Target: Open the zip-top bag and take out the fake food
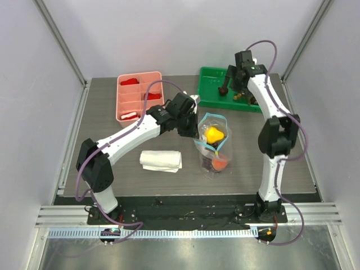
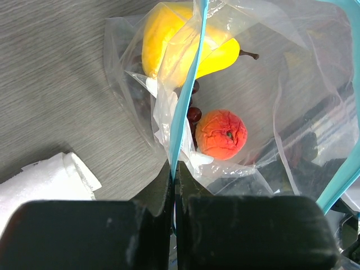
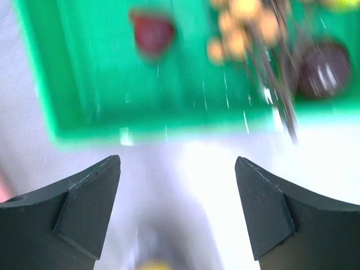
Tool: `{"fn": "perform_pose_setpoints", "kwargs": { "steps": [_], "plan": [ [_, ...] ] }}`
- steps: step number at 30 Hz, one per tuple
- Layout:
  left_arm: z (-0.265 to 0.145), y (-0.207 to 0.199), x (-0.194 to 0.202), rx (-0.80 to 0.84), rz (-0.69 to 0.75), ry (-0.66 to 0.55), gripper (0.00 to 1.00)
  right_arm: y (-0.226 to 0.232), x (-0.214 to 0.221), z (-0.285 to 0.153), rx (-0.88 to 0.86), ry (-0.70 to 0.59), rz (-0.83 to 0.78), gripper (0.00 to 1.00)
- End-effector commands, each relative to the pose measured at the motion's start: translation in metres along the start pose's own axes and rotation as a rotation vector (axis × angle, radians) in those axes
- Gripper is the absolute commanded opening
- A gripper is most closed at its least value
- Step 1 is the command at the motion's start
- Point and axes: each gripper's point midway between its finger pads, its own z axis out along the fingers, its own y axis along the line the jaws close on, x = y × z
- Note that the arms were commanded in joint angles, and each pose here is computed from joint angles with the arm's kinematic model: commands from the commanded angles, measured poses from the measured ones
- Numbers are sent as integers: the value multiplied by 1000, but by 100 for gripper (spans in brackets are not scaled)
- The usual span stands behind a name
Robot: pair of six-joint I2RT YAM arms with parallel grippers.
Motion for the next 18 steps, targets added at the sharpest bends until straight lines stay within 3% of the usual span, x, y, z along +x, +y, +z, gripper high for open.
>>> {"fn": "perform_pose_setpoints", "kwargs": {
  "steps": [1,4,10,14,18],
  "plan": [
    [-17,-14,-19,42,28,-70,0,-3,13,-147,-99,-16,-12,87],
    [-19,-19,-20,61,24,-72,0,-4,57,-185,-150,78,-119,86],
    [-21,-23,-21,79,19,-73,0,38,109,-284,-423,70,-210,81],
    [-23,-29,-23,102,15,-72,0,74,144,-305,-561,145,-236,67],
    [-23,-34,-24,113,17,-69,0,95,165,-289,-594,163,-230,63]
  ]
}}
